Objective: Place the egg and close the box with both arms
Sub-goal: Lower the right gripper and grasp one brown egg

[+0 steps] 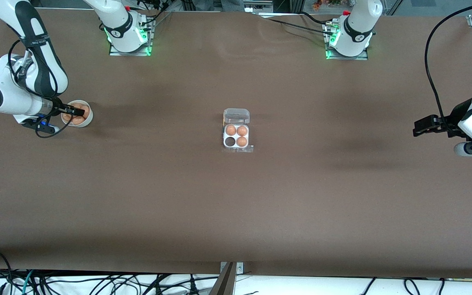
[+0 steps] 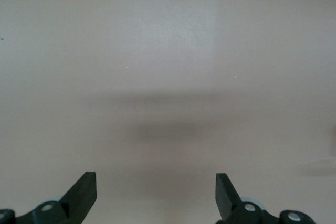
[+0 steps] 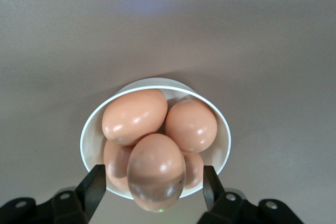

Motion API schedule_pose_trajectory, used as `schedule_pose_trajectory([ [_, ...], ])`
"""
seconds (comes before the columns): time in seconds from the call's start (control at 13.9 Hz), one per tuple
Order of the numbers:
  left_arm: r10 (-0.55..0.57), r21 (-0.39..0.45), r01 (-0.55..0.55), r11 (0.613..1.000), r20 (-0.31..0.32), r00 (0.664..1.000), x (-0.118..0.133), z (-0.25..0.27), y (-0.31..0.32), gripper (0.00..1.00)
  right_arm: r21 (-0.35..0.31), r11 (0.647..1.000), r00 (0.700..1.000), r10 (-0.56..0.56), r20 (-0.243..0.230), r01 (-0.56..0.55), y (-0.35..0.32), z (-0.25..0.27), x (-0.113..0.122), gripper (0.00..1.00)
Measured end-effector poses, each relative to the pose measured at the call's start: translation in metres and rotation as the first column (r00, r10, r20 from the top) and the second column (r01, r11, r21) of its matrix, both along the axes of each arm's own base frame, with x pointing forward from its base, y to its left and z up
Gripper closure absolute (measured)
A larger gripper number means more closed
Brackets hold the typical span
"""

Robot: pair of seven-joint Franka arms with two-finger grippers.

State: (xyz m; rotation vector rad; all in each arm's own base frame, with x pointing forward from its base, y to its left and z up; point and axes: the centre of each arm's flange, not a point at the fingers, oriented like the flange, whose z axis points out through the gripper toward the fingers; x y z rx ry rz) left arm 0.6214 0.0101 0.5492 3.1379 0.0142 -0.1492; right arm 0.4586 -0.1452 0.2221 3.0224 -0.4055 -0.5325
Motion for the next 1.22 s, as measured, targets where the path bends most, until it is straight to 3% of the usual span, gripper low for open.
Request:
schedule_pose_trajectory([
  [0.14, 0.0, 0.0, 0.0, 1.0, 0.0, 1.0, 0.0, -0.0001, 0.0, 0.0, 0.0, 1.0, 1.0, -0.001, 0.0, 0.001, -0.0001, 0.0, 0.0, 0.27],
  [0.36, 0.0, 0.0, 0.0, 1.0, 0.0, 1.0, 0.0, -0.0002, 0.0, 0.0, 0.0, 1.0, 1.0, -0.001, 0.0, 0.001, -0.0001, 0.0001, 0.0, 0.34],
  [0.5, 0.0, 0.0, 0.0, 1.0, 0.0, 1.0, 0.0, -0.0002, 0.0, 0.0, 0.0, 1.0, 1.0, -0.001, 0.0, 0.001, -0.0002, 0.0001, 0.0001, 0.35],
  [1.01, 0.0, 0.0, 0.0, 1.0, -0.001, 1.0, -0.0001, -0.0005, 0.0, 0.0, -0.001, 1.0, 1.0, -0.004, 0.001, 0.004, -0.0007, 0.0002, 0.0001, 0.52],
  [1.22, 0.0, 0.0, 0.0, 1.0, -0.001, 1.0, -0.0001, -0.0005, 0.0, 0.0, -0.002, 1.0, 1.0, -0.004, 0.002, 0.004, -0.0011, 0.0015, 0.0015, 0.52],
])
